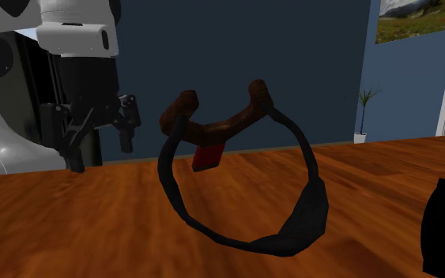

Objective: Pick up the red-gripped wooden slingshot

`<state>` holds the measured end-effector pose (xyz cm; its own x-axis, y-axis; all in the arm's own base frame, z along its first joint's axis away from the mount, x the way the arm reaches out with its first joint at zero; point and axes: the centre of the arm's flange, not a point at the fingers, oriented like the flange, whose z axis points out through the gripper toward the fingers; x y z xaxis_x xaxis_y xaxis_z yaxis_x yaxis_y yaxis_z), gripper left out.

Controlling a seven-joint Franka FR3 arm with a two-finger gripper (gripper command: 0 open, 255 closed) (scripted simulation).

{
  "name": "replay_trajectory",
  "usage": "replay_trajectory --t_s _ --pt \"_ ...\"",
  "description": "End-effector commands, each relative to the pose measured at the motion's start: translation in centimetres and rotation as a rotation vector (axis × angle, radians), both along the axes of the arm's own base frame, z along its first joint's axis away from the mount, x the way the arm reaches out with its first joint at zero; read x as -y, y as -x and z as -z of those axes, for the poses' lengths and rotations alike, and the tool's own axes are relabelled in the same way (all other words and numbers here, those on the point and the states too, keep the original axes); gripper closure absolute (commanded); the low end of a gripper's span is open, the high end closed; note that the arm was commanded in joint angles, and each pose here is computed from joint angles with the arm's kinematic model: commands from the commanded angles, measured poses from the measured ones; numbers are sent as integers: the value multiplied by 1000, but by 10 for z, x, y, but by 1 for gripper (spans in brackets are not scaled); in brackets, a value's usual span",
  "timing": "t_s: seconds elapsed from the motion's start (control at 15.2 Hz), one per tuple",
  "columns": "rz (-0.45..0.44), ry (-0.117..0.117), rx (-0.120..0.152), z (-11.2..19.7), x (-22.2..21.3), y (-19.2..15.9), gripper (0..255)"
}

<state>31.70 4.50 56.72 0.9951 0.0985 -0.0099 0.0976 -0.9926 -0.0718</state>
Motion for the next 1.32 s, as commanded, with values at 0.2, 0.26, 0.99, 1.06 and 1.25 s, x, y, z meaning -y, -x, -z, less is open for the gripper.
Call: replay_trajectory --t_s 0.2,0.26,0.99,1.06,1.25 --pt "0 46 68 -9 -3 -28 0" --pt "0 61 90 -13 -5 -37 0" --pt "0 228 339 -63 -22 -131 0" --pt "0 243 362 -69 -24 -139 0" --pt "0 289 430 -86 -31 -162 0"
